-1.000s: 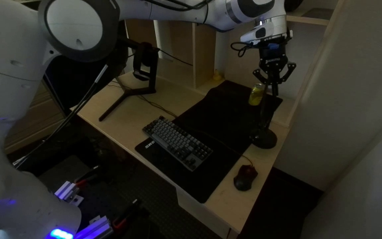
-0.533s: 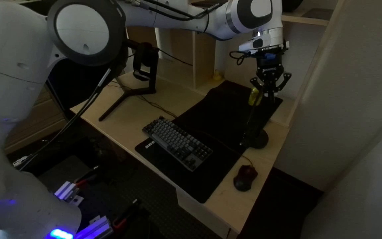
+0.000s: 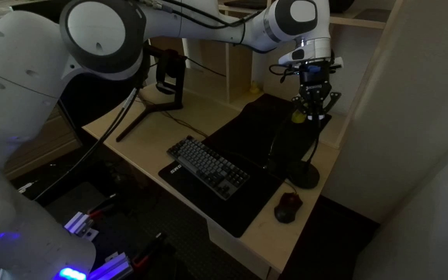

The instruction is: Hang the headphones behind the computer then move the lamp to the right

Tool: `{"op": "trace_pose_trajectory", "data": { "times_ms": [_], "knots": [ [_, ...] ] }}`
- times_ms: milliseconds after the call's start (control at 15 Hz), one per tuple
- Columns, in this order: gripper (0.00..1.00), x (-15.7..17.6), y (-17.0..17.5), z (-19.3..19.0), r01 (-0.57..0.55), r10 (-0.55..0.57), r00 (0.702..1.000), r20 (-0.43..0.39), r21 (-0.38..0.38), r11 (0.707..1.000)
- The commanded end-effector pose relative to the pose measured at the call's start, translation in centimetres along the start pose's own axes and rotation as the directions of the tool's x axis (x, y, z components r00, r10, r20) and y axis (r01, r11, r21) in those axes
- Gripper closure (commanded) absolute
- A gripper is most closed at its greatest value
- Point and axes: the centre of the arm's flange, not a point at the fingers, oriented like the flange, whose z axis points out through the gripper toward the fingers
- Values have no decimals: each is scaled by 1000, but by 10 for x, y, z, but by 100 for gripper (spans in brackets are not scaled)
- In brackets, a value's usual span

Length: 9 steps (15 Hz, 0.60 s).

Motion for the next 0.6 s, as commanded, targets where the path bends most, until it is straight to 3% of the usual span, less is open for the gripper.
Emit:
{"op": "trace_pose_trajectory", "data": {
  "times_ms": [0,67,200,533],
  "knots": [
    [95,-2,2,4,4,-4,1000,-4,-1,1000],
    [99,-2,2,4,5,-5,1000,-6,3,1000],
    [99,-14,4,2,-117,115,993,-32,-72,990],
    [99,-12,-23,13,-311,295,950,-98,-250,917]
  ]
}}
